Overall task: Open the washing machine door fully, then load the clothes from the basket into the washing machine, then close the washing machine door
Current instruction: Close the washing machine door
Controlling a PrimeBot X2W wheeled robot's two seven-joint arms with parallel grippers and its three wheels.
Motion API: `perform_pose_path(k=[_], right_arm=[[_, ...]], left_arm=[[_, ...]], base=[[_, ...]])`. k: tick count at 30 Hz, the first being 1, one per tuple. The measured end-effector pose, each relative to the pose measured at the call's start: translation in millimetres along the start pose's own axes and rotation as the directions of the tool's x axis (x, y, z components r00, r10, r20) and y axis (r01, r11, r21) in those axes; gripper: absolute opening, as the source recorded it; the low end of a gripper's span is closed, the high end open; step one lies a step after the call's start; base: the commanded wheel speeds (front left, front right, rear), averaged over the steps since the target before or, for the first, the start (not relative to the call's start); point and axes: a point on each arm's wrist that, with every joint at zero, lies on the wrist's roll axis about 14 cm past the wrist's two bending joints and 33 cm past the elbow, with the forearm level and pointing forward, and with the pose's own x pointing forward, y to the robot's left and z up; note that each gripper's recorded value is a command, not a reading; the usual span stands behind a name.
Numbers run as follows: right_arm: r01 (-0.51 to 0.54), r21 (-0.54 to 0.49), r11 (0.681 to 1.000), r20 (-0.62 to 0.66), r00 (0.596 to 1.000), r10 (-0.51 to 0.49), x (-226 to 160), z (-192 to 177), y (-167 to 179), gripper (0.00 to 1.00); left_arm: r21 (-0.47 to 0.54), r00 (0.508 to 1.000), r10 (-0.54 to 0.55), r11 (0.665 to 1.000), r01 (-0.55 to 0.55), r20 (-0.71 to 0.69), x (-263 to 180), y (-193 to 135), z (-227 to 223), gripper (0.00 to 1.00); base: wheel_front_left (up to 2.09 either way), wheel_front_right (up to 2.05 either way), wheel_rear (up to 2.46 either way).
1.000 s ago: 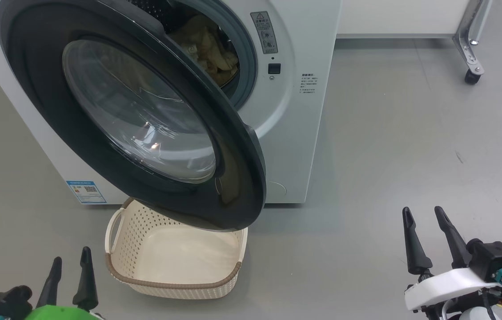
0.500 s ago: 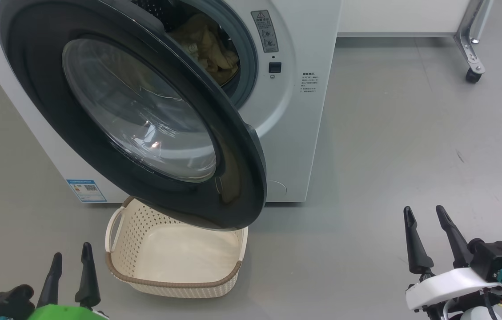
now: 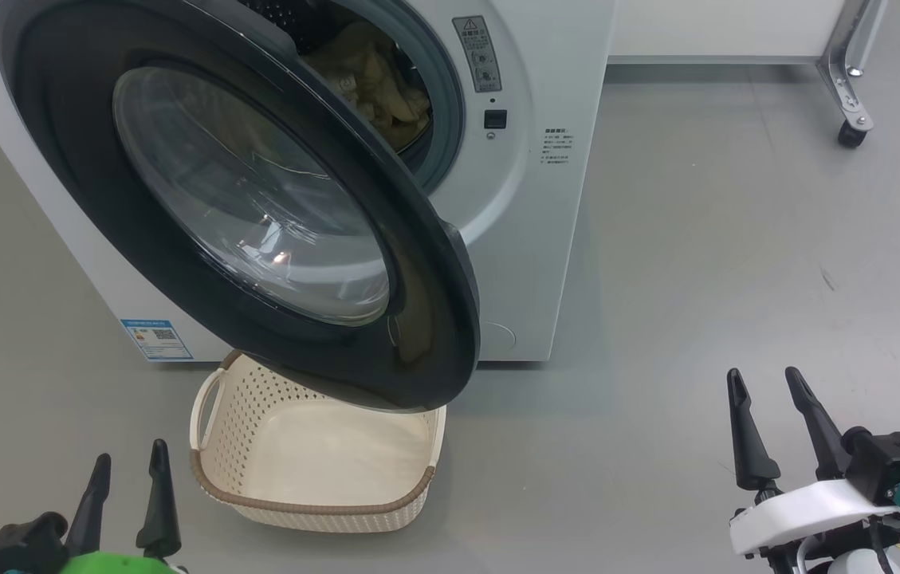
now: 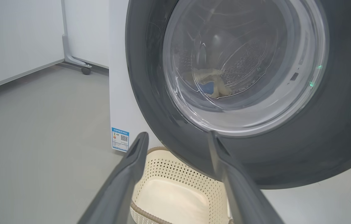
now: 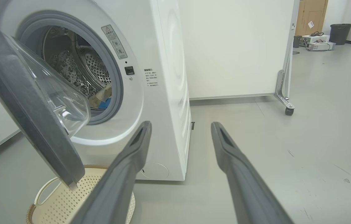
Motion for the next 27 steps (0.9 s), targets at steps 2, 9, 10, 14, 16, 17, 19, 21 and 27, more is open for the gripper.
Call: perform_pose_path(k=[2,9,10,14,16,17,19,21,27], right_arm=[[0.000,-0.001,1.000,0.001,1.000,0.000,0.3,0.3,0.0,1.00],[0.003,-0.002,1.000,0.000,1.000,-0.003,1.3,-0.1,-1.0,1.00],[0.004,-0.001,1.000,0.000,1.000,-0.004,1.5,-0.3,-1.2,1.00],[0.008,0.000,1.000,-0.001,1.000,-0.008,2.3,-1.0,-1.4,0.45],[0.012,0.004,1.000,-0.001,1.000,-0.012,2.6,-1.4,-1.8,0.00],[0.013,0.005,1.000,-0.002,1.000,-0.013,2.7,-1.9,-1.9,0.00],[0.013,0.006,1.000,-0.006,1.000,-0.013,2.8,-3.2,-1.9,0.00],[0.015,0.007,1.000,-0.007,1.000,-0.015,2.9,-3.7,-2.4,0.00],[0.036,0.008,0.999,-0.008,0.999,-0.035,2.9,-4.0,-8.4,0.00]], left_arm=[[0.002,1.000,0.002,1.000,-0.002,0.000,-0.4,0.8,-0.2,1.00],[-0.003,1.000,0.011,1.000,-0.011,-0.004,-2.7,1.7,-3.0,1.00],[-0.003,1.000,0.010,1.000,-0.010,-0.006,-3.2,1.7,-3.6,1.00],[-0.003,1.000,0.022,1.000,-0.022,-0.008,-5.0,5.2,-4.8,1.00],[-0.005,1.000,0.023,1.000,-0.023,-0.007,-4.9,5.0,-4.9,1.00],[-0.003,1.000,0.022,1.000,-0.022,-0.007,-4.9,4.7,-5.1,1.00],[0.003,1.000,0.021,1.000,-0.021,-0.008,-4.8,4.0,-5.6,1.00],[0.010,1.000,0.019,1.000,-0.019,-0.008,-4.9,4.1,-5.7,1.00],[0.017,1.000,0.023,1.000,-0.023,-0.006,-4.9,4.6,-5.6,1.00]], base=[[0.00,0.00,0.00],[0.00,0.00,0.00],[0.00,0.00,0.00],[0.00,0.00,0.00],[0.00,0.00,0.00],[0.00,0.00,0.00],[0.00,0.00,0.00],[0.00,0.00,0.00],[0.00,0.00,0.00]])
